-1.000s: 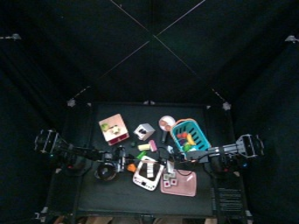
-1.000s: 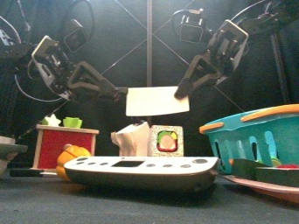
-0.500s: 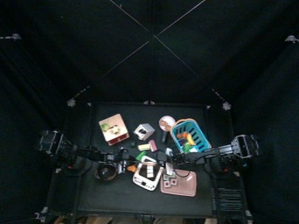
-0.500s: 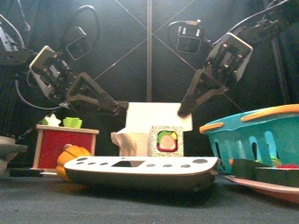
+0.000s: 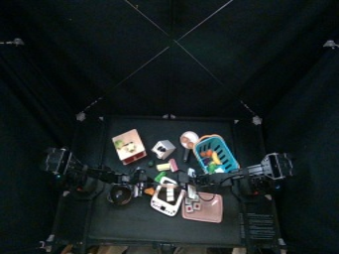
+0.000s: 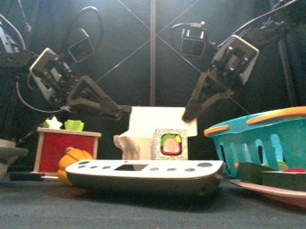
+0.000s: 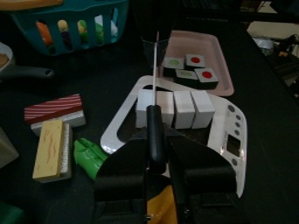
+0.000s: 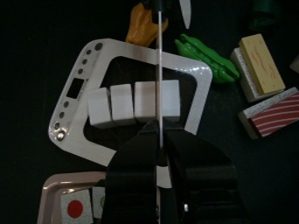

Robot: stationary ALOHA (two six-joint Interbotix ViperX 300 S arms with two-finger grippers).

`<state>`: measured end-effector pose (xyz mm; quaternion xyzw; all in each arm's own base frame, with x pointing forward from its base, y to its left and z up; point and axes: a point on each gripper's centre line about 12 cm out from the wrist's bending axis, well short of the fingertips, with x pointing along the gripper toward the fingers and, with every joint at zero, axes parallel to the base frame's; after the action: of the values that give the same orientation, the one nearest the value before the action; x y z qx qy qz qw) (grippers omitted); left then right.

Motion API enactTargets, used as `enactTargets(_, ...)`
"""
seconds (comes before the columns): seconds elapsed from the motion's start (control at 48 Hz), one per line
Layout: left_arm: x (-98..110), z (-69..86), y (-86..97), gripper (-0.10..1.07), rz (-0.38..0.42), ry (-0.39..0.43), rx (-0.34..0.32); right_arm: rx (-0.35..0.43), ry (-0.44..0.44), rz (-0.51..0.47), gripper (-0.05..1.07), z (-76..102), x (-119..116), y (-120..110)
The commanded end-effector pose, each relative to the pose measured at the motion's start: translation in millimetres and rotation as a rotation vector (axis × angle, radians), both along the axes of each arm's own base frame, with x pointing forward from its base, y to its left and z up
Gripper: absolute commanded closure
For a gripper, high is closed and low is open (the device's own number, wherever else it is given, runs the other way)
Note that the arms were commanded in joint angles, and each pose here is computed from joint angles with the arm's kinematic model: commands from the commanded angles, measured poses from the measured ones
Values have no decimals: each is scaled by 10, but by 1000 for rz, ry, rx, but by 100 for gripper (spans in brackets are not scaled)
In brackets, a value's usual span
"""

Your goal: Cut sushi roll

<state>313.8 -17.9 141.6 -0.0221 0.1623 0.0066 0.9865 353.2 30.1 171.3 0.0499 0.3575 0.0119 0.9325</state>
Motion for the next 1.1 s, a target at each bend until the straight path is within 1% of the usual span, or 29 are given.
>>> enactTargets(0.0,22,26,18,58,11,-9,-6,1,-21,16,61,77,20,57)
enactTargets(0.167,23,16,18,58,11,-6,-6,-2,-13,17,61,44,25,52)
enactTargets(0.396,30,-48,22,58,13,14,-4,-3,7,14,61,-27,35,47)
enactTargets(0.604,36,-151,26,58,18,46,-5,-1,41,10,61,-149,56,50)
enactTargets(0.75,40,-191,35,58,25,59,-7,6,62,3,61,-223,70,52)
enactTargets(0.917,55,-204,49,58,30,62,-7,6,68,3,61,-249,89,54)
enactTargets(1.083,74,-173,51,58,28,51,-1,3,56,4,61,-205,92,49)
